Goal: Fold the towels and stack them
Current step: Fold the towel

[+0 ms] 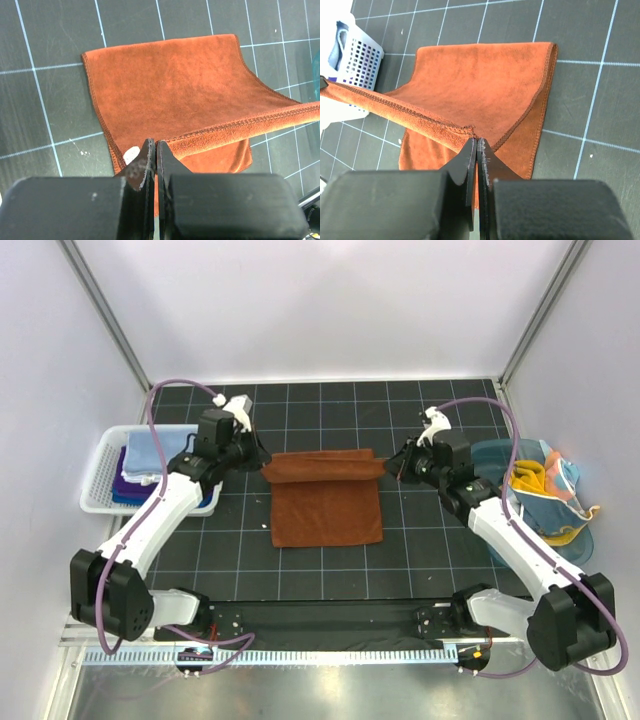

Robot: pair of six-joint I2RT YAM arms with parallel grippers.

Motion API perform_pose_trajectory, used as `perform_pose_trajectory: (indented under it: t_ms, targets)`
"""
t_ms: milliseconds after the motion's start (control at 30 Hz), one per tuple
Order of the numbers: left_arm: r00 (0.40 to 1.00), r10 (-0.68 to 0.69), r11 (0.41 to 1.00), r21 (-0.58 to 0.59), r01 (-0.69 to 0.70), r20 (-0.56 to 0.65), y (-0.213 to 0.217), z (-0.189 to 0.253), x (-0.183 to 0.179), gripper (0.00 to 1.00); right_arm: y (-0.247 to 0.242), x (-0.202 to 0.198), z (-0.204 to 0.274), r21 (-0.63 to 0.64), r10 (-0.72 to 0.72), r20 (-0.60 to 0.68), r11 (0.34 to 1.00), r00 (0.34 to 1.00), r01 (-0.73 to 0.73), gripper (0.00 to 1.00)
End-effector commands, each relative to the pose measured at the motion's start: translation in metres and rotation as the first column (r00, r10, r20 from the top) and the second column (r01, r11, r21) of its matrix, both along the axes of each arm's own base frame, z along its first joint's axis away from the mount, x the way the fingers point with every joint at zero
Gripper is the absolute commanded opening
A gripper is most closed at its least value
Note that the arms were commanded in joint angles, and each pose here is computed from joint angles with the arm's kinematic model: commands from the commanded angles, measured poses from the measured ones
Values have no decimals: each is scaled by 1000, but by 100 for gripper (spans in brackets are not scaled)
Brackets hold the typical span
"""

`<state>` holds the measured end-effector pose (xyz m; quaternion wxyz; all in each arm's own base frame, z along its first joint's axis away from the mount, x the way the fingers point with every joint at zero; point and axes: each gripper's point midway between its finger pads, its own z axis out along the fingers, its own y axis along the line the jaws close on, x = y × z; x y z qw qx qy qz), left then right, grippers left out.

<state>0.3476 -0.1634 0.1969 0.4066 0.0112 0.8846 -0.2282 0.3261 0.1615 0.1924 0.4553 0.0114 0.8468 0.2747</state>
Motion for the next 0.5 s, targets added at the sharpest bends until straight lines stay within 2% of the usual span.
perform_pose_trajectory:
  t_ms: [0,467]
  targets:
    - [998,57,998,32,-58,38,13,5,1,0,-11,-3,-3,-26,-60,8,998,998,60,1]
    - [998,56,998,38,-56,11,8,-7,-20,0,-13,-16,-13,-54,-62,-6,997,998,62,1]
